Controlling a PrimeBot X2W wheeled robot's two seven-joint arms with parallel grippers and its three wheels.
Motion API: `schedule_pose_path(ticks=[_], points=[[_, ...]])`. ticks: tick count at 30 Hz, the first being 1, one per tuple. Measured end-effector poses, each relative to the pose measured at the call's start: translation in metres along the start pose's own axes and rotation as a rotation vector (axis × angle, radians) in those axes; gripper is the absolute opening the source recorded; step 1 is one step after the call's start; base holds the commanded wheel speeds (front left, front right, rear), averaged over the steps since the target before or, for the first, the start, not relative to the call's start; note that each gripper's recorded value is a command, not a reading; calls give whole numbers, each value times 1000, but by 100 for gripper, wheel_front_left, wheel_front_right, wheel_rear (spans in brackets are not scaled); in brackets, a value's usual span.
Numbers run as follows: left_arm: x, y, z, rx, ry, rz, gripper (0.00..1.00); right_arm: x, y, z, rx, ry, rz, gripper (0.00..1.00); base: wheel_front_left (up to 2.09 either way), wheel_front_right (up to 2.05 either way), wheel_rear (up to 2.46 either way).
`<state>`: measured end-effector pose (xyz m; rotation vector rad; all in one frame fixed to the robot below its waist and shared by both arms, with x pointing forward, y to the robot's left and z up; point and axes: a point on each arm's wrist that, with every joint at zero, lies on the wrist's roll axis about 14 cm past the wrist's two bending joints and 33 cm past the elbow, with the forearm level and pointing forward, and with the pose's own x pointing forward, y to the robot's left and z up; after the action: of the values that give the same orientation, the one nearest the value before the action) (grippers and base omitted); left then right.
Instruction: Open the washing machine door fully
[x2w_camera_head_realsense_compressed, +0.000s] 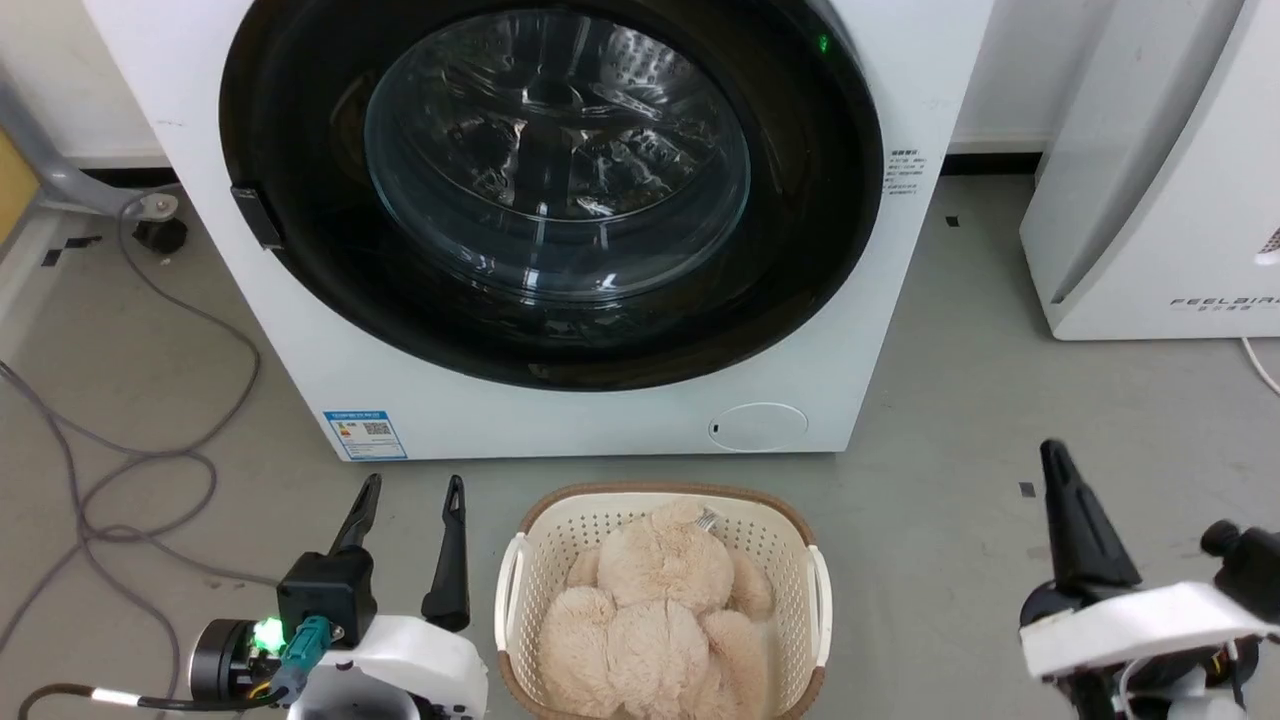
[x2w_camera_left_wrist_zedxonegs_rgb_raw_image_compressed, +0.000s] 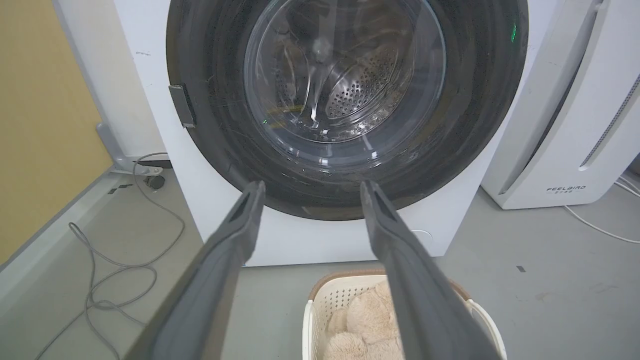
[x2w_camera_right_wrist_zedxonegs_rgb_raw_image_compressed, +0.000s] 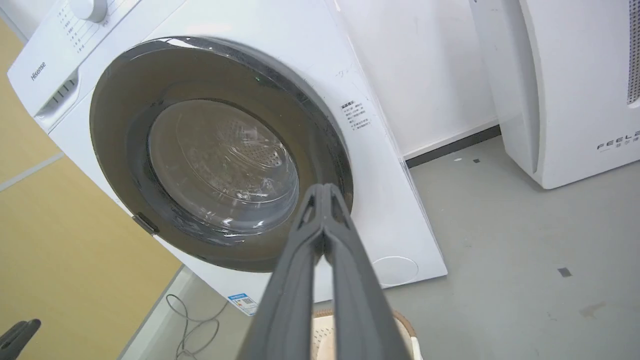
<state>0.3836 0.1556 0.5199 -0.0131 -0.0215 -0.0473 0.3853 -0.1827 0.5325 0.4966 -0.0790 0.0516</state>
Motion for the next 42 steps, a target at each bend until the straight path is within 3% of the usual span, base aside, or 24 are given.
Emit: schedule_pose_path(ticks=[21,30,42], points=[[26,-6,8,-3,-58,-10,100,88,-21,39,375,-115,-21,0,0,0,0],[38,-8,6,-8,-69,-16,100,144,-18,56,443,-90,18,0,0,0,0],[55,-15,0,-21,-80,-42,100,210,8,61,448,81,98,0,0,0,0]])
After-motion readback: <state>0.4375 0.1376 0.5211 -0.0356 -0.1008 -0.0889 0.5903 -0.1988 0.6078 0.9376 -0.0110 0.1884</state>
